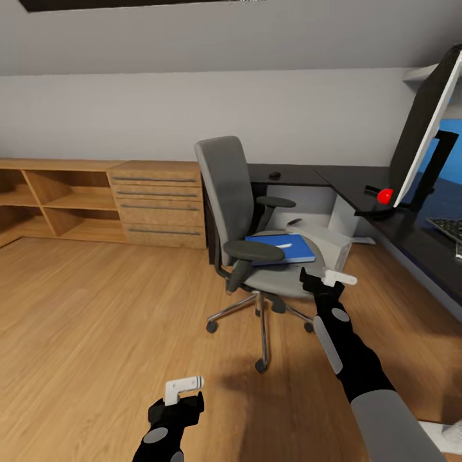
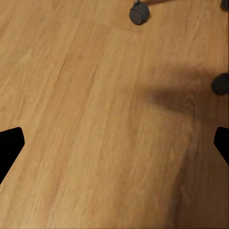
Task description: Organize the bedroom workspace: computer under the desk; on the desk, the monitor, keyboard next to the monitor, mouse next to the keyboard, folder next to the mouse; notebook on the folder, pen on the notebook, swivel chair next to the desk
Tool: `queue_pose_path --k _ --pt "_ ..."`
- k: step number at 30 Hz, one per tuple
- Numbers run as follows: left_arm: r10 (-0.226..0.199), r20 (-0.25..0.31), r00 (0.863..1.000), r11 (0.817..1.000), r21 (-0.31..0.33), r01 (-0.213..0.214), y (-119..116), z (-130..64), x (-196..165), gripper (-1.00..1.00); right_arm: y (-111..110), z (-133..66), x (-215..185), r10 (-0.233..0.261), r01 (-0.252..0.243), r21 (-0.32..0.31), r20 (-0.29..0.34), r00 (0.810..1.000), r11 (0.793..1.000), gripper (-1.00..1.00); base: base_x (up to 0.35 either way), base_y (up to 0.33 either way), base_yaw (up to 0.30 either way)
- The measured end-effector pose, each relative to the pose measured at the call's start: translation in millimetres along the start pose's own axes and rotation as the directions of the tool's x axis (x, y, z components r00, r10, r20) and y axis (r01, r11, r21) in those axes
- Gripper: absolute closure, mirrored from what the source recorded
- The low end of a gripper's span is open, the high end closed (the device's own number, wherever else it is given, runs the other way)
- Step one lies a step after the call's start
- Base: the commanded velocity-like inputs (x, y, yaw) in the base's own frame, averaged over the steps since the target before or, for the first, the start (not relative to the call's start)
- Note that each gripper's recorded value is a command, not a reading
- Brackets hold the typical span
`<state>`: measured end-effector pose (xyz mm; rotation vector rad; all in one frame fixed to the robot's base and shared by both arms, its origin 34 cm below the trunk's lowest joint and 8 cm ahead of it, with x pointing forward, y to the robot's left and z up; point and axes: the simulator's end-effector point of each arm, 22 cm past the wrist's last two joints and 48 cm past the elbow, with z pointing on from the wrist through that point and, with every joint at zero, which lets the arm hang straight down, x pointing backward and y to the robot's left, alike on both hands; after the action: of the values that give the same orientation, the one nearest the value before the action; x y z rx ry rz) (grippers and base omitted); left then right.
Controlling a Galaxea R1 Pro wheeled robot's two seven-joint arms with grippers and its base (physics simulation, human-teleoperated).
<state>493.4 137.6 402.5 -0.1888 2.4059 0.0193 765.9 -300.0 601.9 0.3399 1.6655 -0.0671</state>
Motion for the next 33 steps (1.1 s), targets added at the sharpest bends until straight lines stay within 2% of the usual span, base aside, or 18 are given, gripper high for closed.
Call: queue_pose_path --k 8,33 --pt "-0.002 0.005 1.0 1.0 0.0 0.002 0.1 -0.8 -1.9 -1.0 0.2 -0.5 -1.4 0.001 -0.001 -0.001 0.001 1.0 1.0 -1.0 0.0 0.0 -0.208" --pt "-0.002 0.005 1.0 1.0 0.0 0.002 0.3 -0.8 -1.8 -1.0 0.4 -0.2 7.1 -0.003 0.003 0.0 -0.016 1.0 1.0 -1.0 0.0 0.0 -0.008"
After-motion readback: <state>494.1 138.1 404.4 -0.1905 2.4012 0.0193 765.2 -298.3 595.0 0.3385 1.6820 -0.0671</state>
